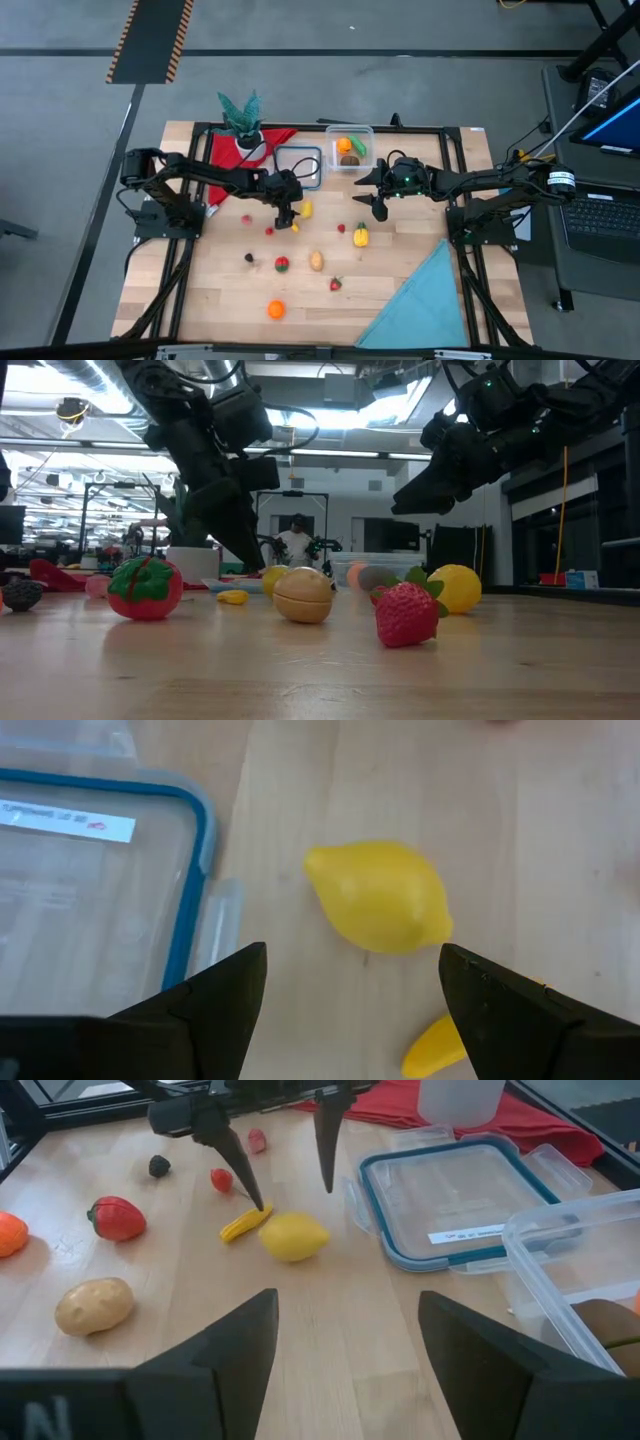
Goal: Pick and placing Produce into tupperware
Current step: Put the lemon into the transparent bin
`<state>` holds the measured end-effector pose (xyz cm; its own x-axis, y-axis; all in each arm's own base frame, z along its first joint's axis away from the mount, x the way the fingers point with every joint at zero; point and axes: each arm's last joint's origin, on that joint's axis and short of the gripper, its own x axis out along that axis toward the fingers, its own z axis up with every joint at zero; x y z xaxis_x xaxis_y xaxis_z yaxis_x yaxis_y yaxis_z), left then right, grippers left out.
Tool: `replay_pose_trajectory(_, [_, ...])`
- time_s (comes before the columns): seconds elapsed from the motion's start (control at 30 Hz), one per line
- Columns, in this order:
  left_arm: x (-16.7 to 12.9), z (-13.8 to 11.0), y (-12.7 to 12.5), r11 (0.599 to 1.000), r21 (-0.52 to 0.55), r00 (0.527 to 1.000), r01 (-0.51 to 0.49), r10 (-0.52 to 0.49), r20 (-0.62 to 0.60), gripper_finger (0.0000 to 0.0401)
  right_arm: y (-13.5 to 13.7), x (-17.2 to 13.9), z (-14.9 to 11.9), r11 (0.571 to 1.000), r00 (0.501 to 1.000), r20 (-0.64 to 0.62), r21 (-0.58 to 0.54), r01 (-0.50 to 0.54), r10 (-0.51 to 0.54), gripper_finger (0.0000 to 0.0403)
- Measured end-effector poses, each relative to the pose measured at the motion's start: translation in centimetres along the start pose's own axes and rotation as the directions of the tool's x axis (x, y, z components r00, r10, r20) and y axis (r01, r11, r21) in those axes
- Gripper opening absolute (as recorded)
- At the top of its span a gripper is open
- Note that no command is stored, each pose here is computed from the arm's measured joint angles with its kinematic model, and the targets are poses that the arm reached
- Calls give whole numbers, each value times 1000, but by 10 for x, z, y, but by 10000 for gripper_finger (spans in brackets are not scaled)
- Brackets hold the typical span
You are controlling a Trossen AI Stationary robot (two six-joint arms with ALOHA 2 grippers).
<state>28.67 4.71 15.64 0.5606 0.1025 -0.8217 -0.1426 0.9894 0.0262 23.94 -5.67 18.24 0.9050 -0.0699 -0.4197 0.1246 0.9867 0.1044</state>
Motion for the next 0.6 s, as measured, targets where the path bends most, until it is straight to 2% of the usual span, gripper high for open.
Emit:
replay_pose_trajectory(0.37, [0, 1, -3, 1000, 21, 1000, 6, -6, 5, 289, 0, 0, 0, 1000, 1000, -1, 2, 0, 0, 243])
replay_pose_trajectory(0.6, [0, 0, -3, 993, 120, 1000, 6, -6, 4, 289, 0, 0, 0, 1000, 1000, -3, 3, 0, 0, 243])
